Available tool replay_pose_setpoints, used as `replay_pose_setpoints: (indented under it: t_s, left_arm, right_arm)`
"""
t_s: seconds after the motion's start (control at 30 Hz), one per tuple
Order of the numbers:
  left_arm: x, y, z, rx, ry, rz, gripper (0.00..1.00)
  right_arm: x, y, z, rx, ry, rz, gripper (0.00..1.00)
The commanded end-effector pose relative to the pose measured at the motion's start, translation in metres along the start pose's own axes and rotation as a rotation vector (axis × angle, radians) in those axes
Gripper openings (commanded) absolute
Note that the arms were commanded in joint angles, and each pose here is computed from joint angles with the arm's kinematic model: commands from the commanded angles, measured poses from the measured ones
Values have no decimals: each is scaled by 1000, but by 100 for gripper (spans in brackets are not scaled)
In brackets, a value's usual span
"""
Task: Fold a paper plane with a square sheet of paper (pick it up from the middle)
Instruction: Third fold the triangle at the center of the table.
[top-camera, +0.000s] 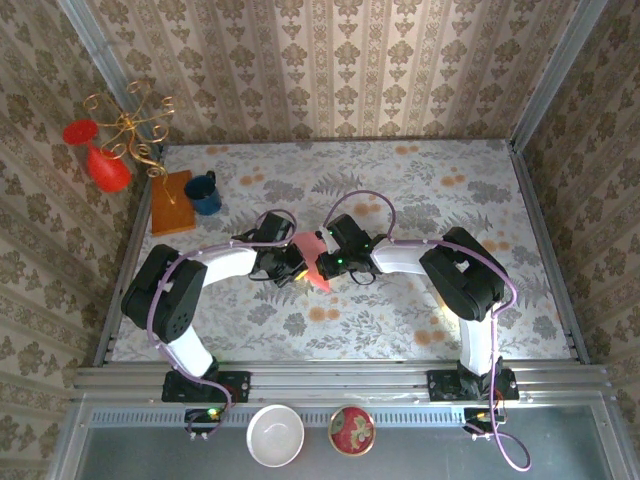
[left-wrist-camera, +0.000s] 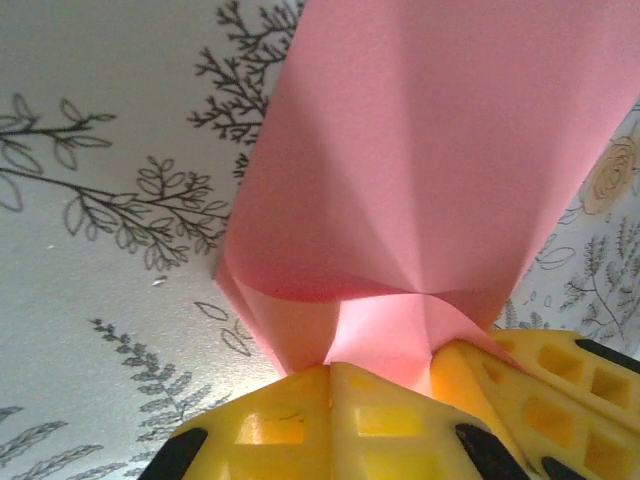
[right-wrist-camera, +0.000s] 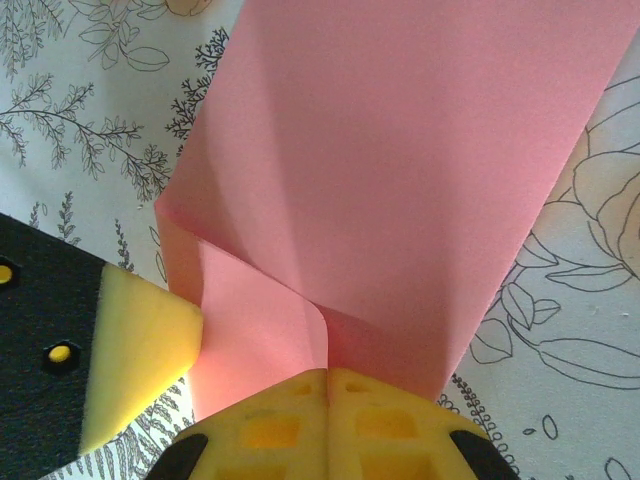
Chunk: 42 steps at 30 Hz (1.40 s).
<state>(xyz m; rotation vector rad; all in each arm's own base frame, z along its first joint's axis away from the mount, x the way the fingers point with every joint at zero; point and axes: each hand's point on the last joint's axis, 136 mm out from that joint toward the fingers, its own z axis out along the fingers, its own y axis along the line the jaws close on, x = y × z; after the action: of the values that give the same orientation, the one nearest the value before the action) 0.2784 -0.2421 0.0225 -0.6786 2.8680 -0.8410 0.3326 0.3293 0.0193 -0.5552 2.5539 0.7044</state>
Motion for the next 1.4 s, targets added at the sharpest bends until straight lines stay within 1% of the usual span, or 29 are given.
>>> replay_pose_setpoints:
  t_s: [0.0,0.1,0.13,0.17,0.27,0.37,0.4,0.47,0.63,0.77,0.83,0.93,1.13,1.37]
  left_arm:
    - [4,19,7,-61,7,-36,7]
    - [5,23,9,-70,9,-44,6]
    - [5,25,10,-75,9,-46,6]
    - [5,28,11,-81,6,-49,6]
    - [4,36,12,-100,1,-62,5]
    - [3,43,14,-110,-4,-71,4]
    - [3,44,15,-111,-4,-72,4]
    - [3,44,16,-107,0,-71,4]
    - [0,38,18,-98,4,-44,4]
    - [-2,34,20,-98,11,-22,4]
    - [-3,33,22,-100,15,-17,4]
    - [-2,34,24,-103,20,-18,4]
    - [0,40,26,-114,26,-25,4]
    - [0,42,26,-121,27,-33,4]
  right_arm:
    - [32,-16,11,68,111,37,0]
    - [28,-14,9,63,103,37,0]
    - [27,-13,8,61,98,38,2]
    - [23,-11,6,57,88,41,6]
    - [8,-5,-6,35,39,81,25]
    - [-9,-1,-25,16,-1,136,39]
    - [-15,-1,-32,11,-13,156,42]
    - [-22,-4,-46,8,-24,202,44]
    - [-14,-14,-64,20,11,272,35]
    - [-1,2,-70,-45,44,250,31]
    - [4,10,-72,-54,72,234,30]
    - [6,19,-67,-52,105,222,26]
    - [9,29,-47,-34,170,240,15]
    - [13,32,-31,-17,232,263,9]
